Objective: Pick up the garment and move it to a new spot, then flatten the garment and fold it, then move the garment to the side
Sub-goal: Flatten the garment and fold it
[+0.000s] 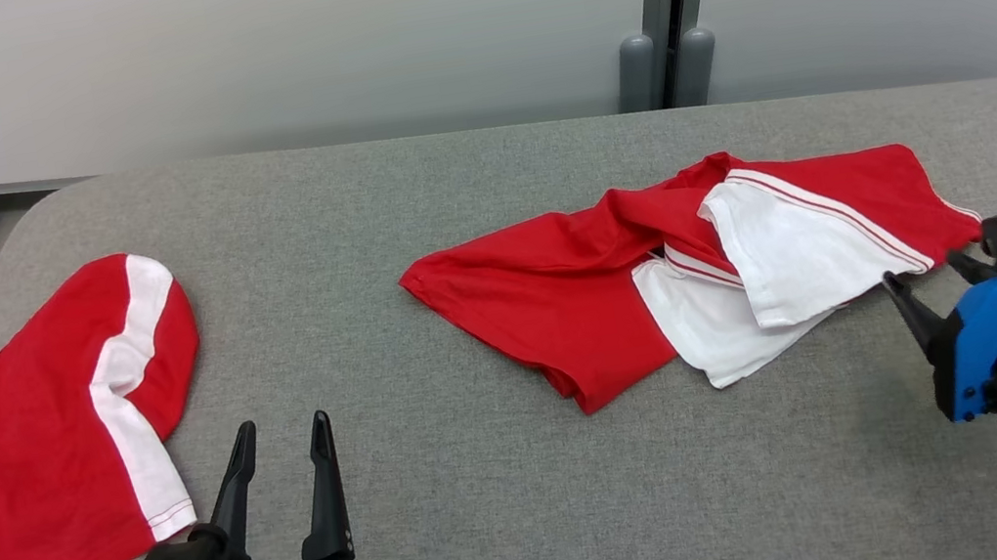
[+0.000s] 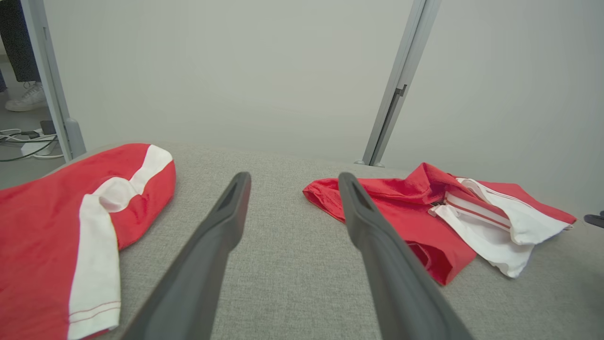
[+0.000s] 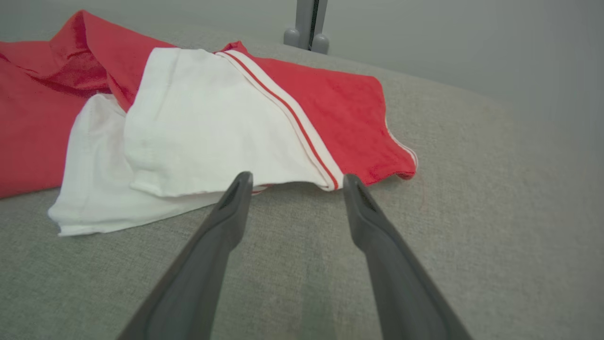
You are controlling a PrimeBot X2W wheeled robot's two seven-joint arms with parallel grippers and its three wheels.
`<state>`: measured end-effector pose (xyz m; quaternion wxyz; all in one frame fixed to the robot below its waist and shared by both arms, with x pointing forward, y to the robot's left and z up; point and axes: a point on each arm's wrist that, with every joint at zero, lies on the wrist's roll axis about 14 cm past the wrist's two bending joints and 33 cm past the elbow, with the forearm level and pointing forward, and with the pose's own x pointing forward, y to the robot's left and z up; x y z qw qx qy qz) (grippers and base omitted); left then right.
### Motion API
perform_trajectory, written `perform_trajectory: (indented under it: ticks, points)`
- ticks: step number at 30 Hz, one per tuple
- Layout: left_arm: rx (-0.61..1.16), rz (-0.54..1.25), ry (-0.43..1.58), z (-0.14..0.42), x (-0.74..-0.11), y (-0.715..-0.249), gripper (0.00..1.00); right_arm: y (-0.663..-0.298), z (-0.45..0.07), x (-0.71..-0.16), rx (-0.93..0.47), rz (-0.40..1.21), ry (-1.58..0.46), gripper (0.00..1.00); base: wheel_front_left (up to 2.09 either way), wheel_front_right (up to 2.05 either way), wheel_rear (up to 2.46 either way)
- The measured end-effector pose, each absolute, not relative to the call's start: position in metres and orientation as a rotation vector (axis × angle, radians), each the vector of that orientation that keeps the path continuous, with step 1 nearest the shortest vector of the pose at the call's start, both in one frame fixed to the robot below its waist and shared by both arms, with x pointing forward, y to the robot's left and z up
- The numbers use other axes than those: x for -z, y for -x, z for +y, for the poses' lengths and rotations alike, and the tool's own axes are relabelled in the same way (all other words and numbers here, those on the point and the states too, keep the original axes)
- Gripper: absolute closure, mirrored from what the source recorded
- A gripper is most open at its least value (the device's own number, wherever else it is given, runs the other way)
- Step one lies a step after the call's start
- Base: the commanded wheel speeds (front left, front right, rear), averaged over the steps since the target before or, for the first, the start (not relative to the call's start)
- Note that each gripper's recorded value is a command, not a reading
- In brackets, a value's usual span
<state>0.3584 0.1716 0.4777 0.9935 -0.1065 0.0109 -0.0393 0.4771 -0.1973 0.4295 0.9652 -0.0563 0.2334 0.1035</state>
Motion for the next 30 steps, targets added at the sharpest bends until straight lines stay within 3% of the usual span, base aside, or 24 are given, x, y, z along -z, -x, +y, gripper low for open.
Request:
perform_trajectory:
  ticks: [6,13,30]
  points:
    - [0.082,0.031,0.216,0.170,-0.474,-0.363,0.00,-0.482,-0.149,-0.435,-0.335,0.381,0.209,0.00,0.00,0.00,0.00]
    - [0.087,0.031,0.218,0.169,-0.474,-0.368,0.00,-0.486,-0.099,-0.432,-0.435,0.392,0.282,0.00,0.00,0.00,0.00]
    - [0.034,0.055,0.215,0.184,-0.465,-0.372,0.00,-0.508,-0.100,-0.399,-0.395,0.496,0.427,0.00,0.00,0.00,0.00]
